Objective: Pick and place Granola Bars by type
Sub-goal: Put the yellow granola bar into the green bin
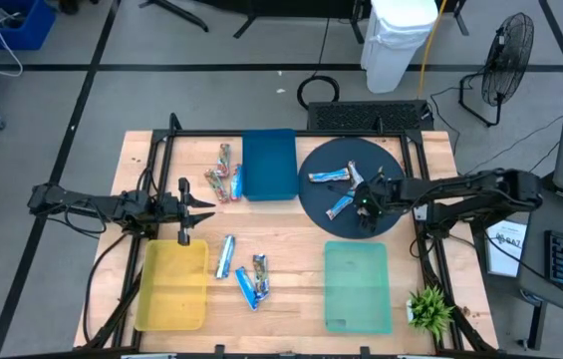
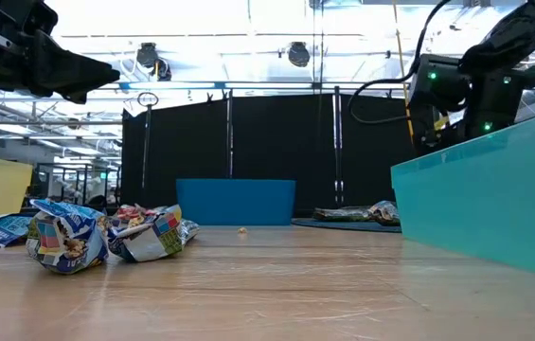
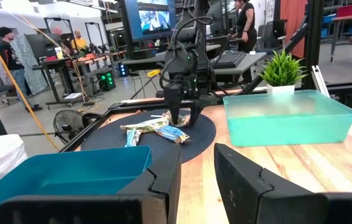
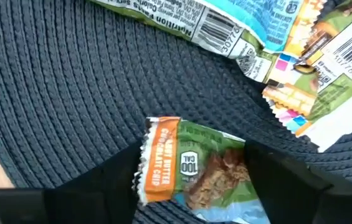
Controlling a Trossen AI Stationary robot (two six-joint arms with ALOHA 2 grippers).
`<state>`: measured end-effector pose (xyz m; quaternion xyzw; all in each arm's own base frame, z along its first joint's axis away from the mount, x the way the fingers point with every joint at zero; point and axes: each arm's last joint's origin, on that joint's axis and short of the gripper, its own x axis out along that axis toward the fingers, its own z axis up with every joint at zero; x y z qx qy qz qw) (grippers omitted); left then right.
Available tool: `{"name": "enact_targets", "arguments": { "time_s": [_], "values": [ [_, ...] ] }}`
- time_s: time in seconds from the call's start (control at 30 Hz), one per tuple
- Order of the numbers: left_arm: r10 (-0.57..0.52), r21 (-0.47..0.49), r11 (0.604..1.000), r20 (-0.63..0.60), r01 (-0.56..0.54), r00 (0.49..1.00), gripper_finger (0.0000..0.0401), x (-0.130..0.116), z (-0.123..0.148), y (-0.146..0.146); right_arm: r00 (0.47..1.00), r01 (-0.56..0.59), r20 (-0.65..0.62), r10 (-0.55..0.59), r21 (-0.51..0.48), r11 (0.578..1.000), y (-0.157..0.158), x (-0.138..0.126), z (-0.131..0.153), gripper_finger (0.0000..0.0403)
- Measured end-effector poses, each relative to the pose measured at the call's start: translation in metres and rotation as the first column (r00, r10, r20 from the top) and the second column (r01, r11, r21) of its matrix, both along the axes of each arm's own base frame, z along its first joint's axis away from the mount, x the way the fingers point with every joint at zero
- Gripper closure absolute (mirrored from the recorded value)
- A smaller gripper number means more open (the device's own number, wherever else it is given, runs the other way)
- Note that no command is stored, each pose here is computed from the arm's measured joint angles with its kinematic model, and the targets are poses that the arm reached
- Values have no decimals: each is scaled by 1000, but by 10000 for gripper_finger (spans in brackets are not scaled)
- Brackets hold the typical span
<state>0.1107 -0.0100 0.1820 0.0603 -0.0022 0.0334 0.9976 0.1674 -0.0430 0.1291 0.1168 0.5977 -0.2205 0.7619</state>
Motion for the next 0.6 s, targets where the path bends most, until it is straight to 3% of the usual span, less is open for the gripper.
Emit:
{"name": "enact_targets", "arguments": {
  "time_s": [0.13, 0.33, 0.6],
  "values": [
    [0, 0, 1000, 0, 0, 1000, 299, 0, 0, 0, 1000, 29, 7, -29, 3, 1000, 0, 1, -1, 221],
    [0, 0, 1000, 0, 0, 1000, 299, 0, 0, 0, 998, 39, 59, -38, -10, 999, 0, -2, 7, 377],
    [0, 0, 1000, 0, 0, 1000, 299, 0, 0, 0, 966, -33, 257, 30, 6, 999, 11, -3, 36, 393]
  ]
}}
